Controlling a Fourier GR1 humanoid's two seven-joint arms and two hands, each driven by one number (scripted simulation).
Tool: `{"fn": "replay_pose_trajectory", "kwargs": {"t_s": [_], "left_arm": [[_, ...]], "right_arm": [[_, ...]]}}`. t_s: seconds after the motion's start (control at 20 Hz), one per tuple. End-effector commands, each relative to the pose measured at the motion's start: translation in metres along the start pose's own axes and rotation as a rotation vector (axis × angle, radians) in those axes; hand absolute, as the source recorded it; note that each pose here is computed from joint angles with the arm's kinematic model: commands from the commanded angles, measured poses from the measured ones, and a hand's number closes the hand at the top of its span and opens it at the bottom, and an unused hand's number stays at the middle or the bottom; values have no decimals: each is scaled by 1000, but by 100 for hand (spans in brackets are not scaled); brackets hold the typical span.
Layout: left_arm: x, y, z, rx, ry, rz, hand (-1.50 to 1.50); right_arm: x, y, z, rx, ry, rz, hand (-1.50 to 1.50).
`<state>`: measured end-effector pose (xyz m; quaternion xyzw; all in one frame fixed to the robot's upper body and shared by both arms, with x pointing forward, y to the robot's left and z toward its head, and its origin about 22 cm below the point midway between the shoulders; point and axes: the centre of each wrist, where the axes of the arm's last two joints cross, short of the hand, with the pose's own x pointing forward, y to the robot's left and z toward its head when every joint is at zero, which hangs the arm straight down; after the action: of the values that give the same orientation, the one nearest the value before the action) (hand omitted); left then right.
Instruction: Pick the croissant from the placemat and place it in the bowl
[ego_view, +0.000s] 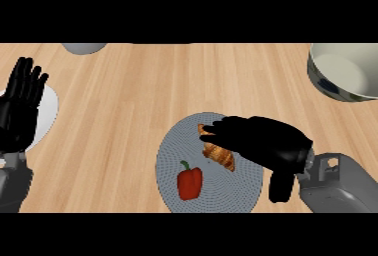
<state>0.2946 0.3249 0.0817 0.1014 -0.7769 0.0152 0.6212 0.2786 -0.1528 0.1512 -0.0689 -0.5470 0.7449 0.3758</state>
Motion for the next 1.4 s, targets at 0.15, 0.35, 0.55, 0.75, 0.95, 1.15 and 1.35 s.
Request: {"fn": "replay_pose_trajectory", "kwargs": {"t_s": [0.15, 0.35, 0.55, 0.75, 0.95, 1.15, 1.35], "left_arm": [[3, -9, -4, -13, -15, -14, 0], [8, -6, 9, 1, 5, 3, 0], [11, 23, 9, -10, 4, -10, 0], [-15, 12, 8, -1, -17, -4, 0], [-6, 1, 3, -2, 12, -1, 0], [-2, 1, 7, -2, 0, -9, 0], [5, 12, 6, 0, 0, -16, 0]], "right_arm": [[-33, 21, -26, -1, 24, 1, -150], [-32, 7, -34, -24, 11, -5, -150], [-47, 51, -48, 14, -18, 3, -150], [-26, 40, -61, -17, -72, -14, -150], [-39, 58, -56, 35, -33, 23, -150], [-38, 63, -79, 26, -29, 28, -150], [-40, 66, -76, 42, -18, 17, -150]]}}
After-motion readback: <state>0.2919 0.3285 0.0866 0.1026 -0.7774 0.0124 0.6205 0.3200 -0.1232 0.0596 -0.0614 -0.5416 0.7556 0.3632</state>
